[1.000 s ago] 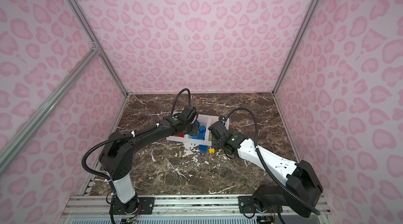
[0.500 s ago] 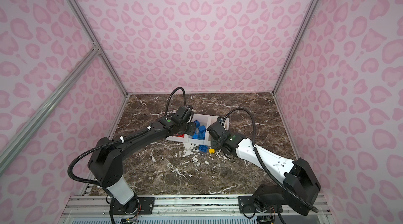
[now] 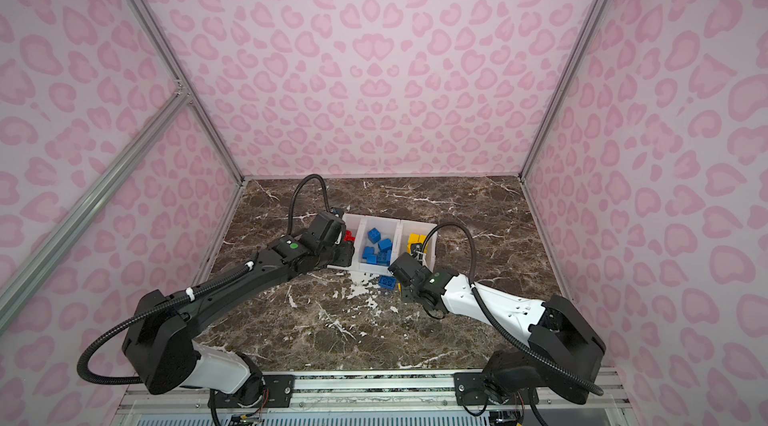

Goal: Sort the legos into containers by color

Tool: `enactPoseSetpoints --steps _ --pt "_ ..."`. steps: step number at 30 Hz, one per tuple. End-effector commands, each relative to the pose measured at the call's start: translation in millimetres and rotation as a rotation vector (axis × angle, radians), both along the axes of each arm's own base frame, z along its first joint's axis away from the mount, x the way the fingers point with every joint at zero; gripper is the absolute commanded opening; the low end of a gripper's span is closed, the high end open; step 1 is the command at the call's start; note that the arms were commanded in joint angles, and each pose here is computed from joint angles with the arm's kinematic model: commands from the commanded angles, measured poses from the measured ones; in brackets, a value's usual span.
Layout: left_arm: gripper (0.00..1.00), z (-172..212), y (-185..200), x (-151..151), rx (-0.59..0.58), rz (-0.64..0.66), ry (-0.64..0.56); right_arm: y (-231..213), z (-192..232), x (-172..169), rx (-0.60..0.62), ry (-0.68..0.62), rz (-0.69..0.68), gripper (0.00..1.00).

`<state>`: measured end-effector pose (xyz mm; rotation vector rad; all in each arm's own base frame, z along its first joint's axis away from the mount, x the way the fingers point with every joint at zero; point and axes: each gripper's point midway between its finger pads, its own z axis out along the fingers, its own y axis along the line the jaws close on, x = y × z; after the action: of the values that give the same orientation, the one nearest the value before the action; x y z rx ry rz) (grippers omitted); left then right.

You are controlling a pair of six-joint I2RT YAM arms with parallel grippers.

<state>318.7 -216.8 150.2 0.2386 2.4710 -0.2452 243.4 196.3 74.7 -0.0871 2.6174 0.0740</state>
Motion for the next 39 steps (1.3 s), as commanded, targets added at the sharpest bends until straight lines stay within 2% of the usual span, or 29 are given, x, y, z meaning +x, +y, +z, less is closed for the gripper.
enactPoseSetpoints --steps 1,9,23,33,39 --pt "0.61 -1 8 -5 -0.013 0.035 -0.004 10 -3 9 0.025 -0.033 -0.028 0.56" --pt "0.61 -9 26 -22 -0.015 0.079 0.01 24 -22 19 0.005 -0.015 -0.022 0.57" --pt "0.61 -15 33 -34 -0.035 0.103 0.034 25 -42 27 -0.012 0.014 -0.031 0.56" --pt "0.61 -13 39 -39 -0.045 0.119 0.027 29 -49 31 -0.013 0.029 -0.023 0.52" --pt "0.61 -15 37 -40 -0.049 0.115 0.035 30 -51 33 -0.016 0.031 -0.022 0.43"
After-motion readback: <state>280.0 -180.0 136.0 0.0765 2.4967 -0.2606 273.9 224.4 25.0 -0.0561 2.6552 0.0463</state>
